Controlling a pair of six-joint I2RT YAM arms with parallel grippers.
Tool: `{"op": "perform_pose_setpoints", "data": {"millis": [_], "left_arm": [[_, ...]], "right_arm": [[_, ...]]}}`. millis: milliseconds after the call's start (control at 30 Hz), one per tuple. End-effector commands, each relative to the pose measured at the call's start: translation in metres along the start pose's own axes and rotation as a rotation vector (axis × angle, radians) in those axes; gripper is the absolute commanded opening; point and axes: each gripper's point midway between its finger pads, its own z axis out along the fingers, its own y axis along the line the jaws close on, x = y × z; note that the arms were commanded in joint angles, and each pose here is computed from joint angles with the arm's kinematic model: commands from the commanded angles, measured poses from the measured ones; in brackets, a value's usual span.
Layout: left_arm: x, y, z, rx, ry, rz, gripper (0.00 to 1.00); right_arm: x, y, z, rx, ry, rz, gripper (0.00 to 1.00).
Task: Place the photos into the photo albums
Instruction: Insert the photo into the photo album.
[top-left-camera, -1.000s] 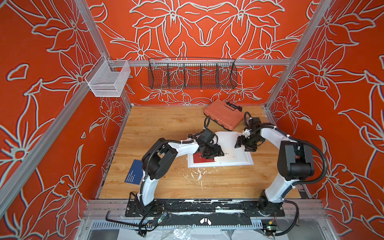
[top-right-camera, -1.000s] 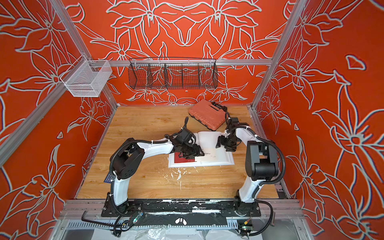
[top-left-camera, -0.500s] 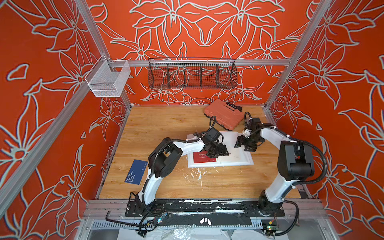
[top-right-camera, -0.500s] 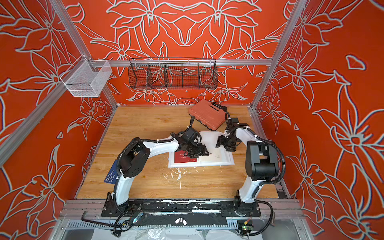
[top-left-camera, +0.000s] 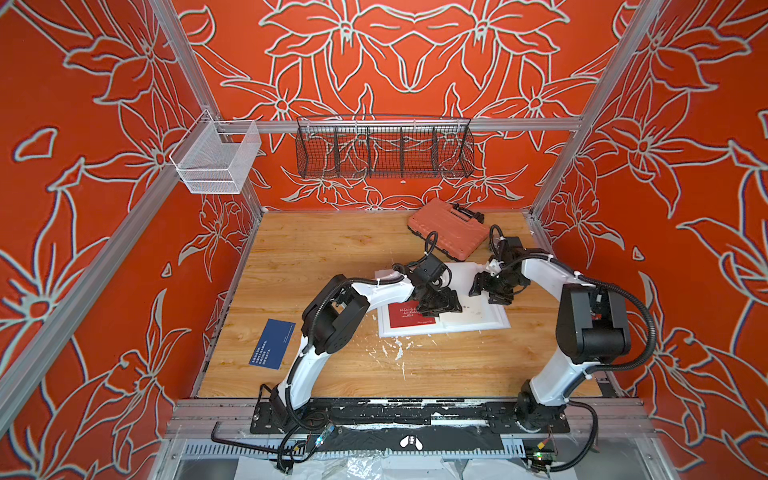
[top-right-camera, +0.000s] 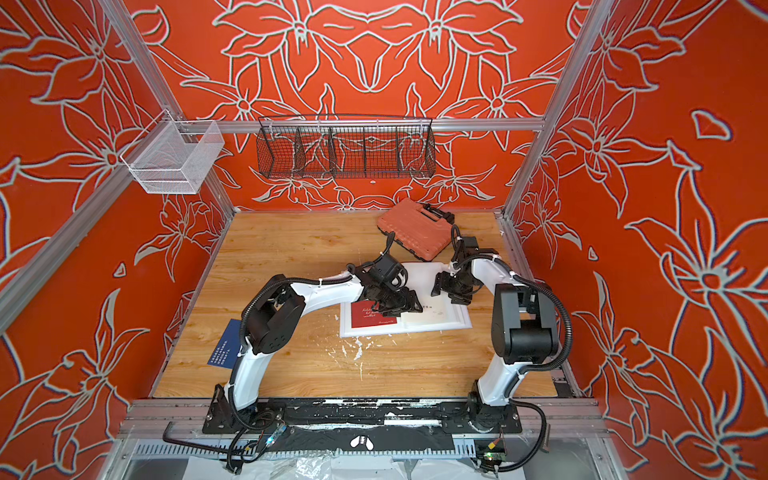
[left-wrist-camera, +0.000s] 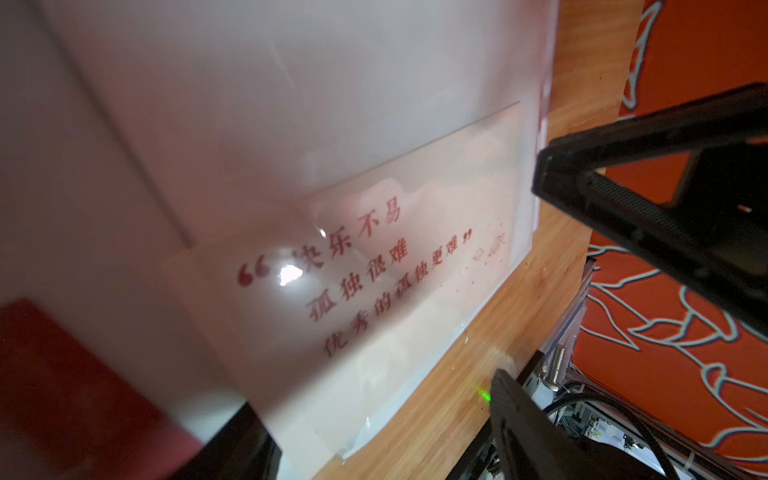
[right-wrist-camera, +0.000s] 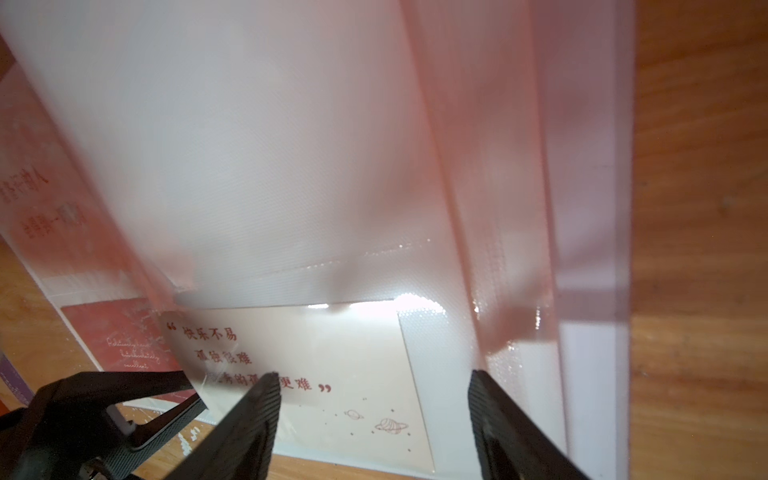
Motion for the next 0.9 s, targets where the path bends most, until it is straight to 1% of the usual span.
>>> {"op": "perform_pose_setpoints", "data": {"millis": [0, 233, 333, 600, 867], "left_arm": [[0.024, 0.017, -0.007, -0.088, 0.057, -0.005, 0.75], [0.016, 0.013, -0.018, -0.118, 0.012, 0.017, 0.75], [0.014, 0.012, -0.017, -0.117, 0.009, 0.027, 0.75], [0.006, -0.005, -0.010, -0.045, 0.008, 0.040, 0.75], [0.003, -0.022, 0.000, 0.026, 0.036, 0.062, 0.75]], "right_arm": [[-0.003, -0.004, -0.014, 0.035, -0.044, -0.003, 0.74], [-0.004, -0.005, -0.016, 0.048, -0.044, -0.012, 0.74], [-0.003, -0.006, -0.016, 0.055, -0.047, -0.013, 0.74], [-0.002, -0.010, -0.015, 0.068, -0.043, -0.015, 0.74], [0.000, -0.009, -0.012, 0.056, -0.033, -0.014, 0.74]]}}
